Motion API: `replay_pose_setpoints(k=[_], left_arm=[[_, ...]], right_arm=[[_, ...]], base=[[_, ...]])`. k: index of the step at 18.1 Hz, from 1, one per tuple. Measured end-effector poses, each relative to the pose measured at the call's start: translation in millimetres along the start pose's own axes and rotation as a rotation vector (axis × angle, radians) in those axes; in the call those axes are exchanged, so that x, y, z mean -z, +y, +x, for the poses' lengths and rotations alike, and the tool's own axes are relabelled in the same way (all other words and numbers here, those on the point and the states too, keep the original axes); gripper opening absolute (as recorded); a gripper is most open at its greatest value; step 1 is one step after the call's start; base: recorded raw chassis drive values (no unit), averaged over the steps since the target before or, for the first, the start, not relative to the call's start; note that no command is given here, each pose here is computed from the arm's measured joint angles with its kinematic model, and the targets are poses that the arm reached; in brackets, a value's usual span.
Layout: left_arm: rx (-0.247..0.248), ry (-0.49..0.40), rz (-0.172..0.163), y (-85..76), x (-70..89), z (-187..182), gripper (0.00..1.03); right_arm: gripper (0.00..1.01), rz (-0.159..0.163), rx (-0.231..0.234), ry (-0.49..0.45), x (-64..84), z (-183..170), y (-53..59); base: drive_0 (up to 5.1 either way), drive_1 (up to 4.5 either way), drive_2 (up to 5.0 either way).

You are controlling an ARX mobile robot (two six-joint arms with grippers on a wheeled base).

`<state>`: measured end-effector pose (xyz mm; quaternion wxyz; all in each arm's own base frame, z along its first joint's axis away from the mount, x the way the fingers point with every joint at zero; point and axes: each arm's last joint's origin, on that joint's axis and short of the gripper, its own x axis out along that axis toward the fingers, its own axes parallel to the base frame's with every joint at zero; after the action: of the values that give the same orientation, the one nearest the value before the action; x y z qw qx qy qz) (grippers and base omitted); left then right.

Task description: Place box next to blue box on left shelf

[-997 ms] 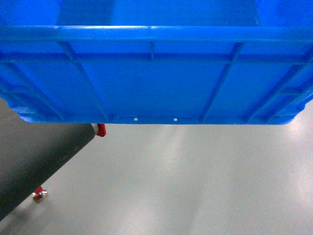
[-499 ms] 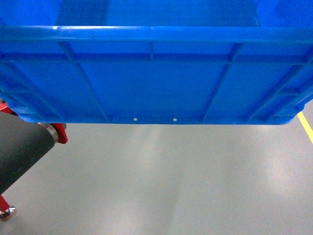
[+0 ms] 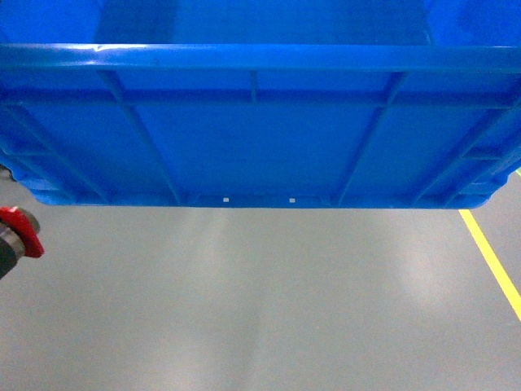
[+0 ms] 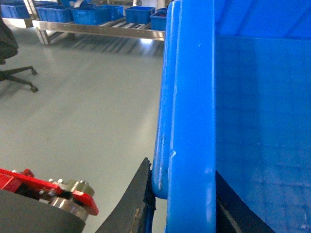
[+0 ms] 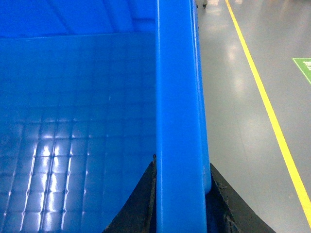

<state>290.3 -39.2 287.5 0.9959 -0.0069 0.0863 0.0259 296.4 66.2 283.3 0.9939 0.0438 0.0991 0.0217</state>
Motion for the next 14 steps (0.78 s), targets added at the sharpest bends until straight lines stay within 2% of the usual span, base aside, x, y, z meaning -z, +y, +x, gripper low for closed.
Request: replay_pose_setpoints(k=[1,14], left_arm=[[0.000,-0.001,0.000,0.0,-0.1,0.0,0.19],[0.002,-0.003,0.000,-0.7,0.0,-0.9,0.19]], right_arm=[[0.20,0.000,0.000,0.000,0.0,0.0,0.0],[0.20,0.000,0.000,0.000,0.2,-0.5,-0.1]], base=[[-1.6,-1.56,-1.6],[-0.4,3.95,-4.7]])
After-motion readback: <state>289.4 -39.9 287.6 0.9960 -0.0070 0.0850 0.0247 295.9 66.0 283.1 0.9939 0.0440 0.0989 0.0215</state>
